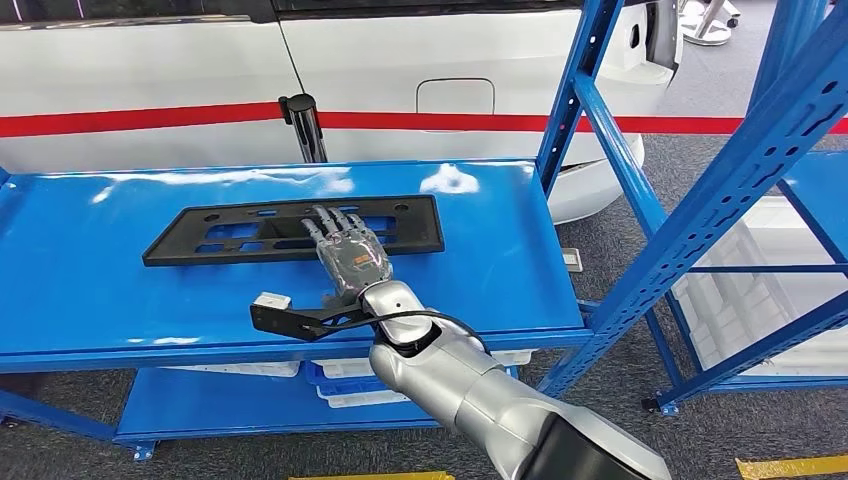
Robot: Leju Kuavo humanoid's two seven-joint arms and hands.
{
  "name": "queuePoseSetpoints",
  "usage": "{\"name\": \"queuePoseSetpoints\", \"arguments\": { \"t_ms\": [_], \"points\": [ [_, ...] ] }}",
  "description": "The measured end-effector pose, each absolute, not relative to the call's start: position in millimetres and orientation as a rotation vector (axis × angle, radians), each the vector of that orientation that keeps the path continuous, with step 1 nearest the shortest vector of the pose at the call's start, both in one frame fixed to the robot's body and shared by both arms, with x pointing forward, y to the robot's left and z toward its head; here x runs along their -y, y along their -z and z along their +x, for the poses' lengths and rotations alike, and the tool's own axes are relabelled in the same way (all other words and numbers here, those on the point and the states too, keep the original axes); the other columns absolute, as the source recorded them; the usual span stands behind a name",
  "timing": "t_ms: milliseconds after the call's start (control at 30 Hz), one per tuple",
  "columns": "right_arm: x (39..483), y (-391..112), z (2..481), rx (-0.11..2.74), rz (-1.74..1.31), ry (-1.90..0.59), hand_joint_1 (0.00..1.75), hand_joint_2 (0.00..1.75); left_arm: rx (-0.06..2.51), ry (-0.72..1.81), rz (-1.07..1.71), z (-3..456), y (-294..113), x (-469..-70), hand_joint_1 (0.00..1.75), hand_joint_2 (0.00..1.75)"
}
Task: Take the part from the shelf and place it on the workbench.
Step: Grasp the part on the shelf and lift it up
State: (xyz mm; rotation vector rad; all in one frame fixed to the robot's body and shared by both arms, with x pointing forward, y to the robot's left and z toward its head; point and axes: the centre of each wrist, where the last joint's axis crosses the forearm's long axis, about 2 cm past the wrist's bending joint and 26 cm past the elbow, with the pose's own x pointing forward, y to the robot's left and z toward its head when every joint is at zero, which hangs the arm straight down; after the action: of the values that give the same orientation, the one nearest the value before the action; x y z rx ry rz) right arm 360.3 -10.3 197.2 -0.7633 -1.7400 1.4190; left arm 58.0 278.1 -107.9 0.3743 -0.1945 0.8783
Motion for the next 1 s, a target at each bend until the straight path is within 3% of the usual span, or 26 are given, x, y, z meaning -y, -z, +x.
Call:
{"name": "queuePoseSetpoints", "arguments": {
  "t_ms": [367,400,433,533,567,1000],
  "points": [
    [41.0,-192.3,384.3,1.642,-0.986,-1.379,0.00,1.75,0.246,-0.812,0.377,60.4,107.6,-279.9,0.00,0.00],
    [43.7,-192.2,386.0,1.634,-0.991,-1.366,0.06,1.75,0.249,-0.809,0.376,60.6,107.6,-280.1,0.00,0.00],
    [46.5,-192.1,387.7,1.626,-0.993,-1.350,0.26,1.75,0.252,-0.808,0.375,60.6,107.6,-280.4,0.00,0.00],
    [51.8,-191.6,390.6,1.608,-0.991,-1.315,1.50,1.75,0.256,-0.805,0.374,60.7,107.6,-280.7,0.00,0.00],
    [52.9,-191.4,391.1,1.605,-0.990,-1.308,1.74,1.75,0.258,-0.803,0.372,60.7,107.6,-280.7,0.00,0.00],
    [61.3,-187.9,392.3,1.609,-0.963,-1.257,1.75,1.75,0.323,-0.766,0.354,62.4,107.6,-281.4,0.00,0.00]
  ]
}}
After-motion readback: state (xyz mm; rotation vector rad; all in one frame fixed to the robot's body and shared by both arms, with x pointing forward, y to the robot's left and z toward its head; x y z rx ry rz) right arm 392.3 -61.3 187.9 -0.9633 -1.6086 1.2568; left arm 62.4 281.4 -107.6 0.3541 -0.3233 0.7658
